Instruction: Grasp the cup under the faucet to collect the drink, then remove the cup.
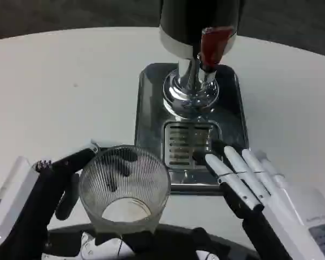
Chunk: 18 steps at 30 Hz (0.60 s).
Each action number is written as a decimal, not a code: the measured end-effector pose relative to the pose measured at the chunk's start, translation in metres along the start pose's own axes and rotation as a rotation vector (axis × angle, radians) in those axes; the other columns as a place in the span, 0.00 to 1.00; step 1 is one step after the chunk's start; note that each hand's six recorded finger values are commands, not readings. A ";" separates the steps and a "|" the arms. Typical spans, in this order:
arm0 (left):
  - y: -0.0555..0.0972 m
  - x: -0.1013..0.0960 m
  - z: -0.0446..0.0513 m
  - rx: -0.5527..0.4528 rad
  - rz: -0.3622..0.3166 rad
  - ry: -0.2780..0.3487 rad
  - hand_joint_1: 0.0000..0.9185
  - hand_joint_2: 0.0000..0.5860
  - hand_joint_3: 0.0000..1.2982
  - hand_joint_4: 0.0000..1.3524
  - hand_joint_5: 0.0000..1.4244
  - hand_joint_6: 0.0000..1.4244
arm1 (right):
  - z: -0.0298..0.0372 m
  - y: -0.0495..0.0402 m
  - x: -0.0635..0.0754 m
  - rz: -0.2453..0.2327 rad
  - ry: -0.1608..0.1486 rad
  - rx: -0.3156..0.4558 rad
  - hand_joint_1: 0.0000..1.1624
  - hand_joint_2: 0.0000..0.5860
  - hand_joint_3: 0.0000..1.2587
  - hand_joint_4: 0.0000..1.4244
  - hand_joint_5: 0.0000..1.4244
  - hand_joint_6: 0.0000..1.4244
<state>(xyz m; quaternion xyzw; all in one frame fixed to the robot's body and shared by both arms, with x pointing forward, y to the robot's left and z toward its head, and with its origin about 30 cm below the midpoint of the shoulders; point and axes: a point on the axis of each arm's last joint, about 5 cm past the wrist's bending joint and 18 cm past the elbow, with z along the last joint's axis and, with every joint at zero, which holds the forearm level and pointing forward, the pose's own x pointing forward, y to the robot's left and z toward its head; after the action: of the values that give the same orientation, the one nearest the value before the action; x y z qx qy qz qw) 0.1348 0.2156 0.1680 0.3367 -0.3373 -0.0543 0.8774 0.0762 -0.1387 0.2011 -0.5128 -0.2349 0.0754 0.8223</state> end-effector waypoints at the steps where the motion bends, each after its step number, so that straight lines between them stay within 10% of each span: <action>1: 0.000 0.000 0.0000 -0.001 0.001 0.001 0.68 0.18 0.75 0.82 0.91 1.00 | 0.0005 -0.0006 0.000 -0.001 -0.002 -0.001 0.38 0.81 0.07 0.00 0.00 0.00; 18: -0.007 0.005 -0.0005 -0.037 0.016 0.007 0.68 0.18 0.75 0.82 0.91 1.00 | 0.0010 -0.0030 -0.006 0.000 0.052 0.003 0.39 0.83 0.07 0.00 0.00 0.00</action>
<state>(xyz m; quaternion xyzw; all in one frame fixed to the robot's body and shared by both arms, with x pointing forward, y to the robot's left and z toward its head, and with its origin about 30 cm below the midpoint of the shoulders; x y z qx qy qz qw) 0.1395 0.2091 0.1661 0.3178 -0.3357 -0.0521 0.8852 0.0700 -0.1415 0.2021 -0.5136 -0.2131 0.0624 0.8288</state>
